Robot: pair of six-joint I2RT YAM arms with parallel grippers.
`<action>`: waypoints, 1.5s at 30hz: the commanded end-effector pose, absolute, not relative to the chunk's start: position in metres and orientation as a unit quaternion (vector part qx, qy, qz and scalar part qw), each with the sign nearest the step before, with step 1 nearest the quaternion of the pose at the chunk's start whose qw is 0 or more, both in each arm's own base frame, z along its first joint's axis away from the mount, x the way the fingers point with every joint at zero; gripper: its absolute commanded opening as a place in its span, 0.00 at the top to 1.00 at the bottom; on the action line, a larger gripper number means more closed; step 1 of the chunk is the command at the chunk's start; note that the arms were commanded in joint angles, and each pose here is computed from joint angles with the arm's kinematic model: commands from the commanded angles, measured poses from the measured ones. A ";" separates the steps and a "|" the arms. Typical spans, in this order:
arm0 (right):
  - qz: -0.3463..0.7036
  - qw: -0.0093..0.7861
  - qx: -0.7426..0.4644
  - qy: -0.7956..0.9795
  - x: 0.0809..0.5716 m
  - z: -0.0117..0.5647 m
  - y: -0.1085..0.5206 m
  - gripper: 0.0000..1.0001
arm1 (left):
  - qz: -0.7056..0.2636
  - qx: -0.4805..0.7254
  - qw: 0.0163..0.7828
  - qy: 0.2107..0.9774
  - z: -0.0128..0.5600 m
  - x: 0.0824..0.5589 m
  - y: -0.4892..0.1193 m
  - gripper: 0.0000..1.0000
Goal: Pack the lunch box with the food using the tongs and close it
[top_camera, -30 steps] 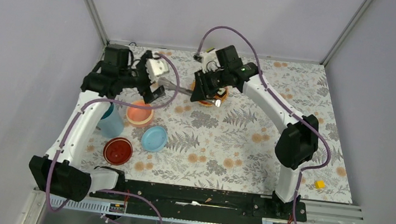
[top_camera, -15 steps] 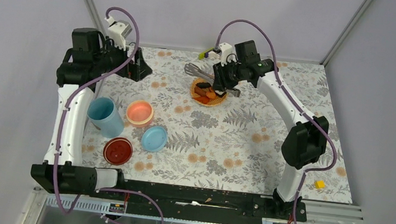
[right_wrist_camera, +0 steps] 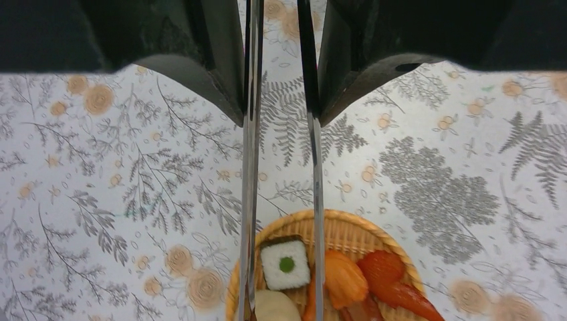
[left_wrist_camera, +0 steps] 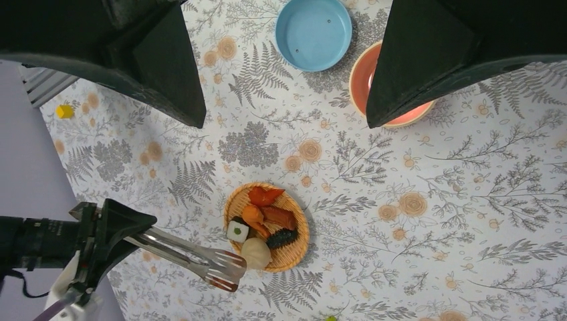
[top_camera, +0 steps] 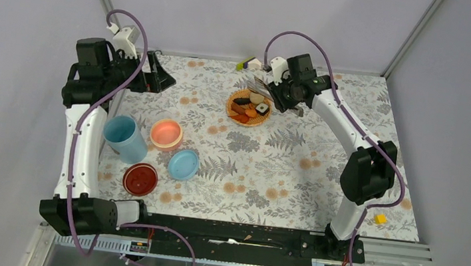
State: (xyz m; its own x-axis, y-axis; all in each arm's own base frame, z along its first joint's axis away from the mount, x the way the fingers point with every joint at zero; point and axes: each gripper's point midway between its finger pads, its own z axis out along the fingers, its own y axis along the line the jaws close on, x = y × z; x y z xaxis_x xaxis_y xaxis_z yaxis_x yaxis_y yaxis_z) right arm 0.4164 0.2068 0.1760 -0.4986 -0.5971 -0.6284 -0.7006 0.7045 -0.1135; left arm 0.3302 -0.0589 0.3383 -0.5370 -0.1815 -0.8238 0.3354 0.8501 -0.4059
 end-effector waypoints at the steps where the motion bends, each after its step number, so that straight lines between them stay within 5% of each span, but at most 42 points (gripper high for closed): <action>1: 0.019 0.351 -0.383 0.854 0.427 0.187 0.184 0.53 | -0.292 0.052 0.504 0.811 0.361 0.328 -0.063 0.01; 33: 0.032 0.300 -0.388 0.871 0.442 0.124 0.182 0.48 | -0.323 0.046 0.497 0.804 0.358 0.330 -0.062 0.01; 45: 0.053 0.313 -0.394 0.863 0.434 0.138 0.187 0.63 | -0.325 0.042 0.497 0.803 0.358 0.333 -0.061 0.01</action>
State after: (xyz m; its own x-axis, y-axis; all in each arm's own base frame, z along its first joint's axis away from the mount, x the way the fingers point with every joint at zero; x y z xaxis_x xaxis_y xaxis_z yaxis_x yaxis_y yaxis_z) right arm 0.4274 0.1788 0.1079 -0.5526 -0.6648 -0.5026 -0.7035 0.6954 -0.1463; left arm 0.3296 -0.0607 0.3480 -0.5380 -0.2528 -0.8042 0.3598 0.7938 -0.4902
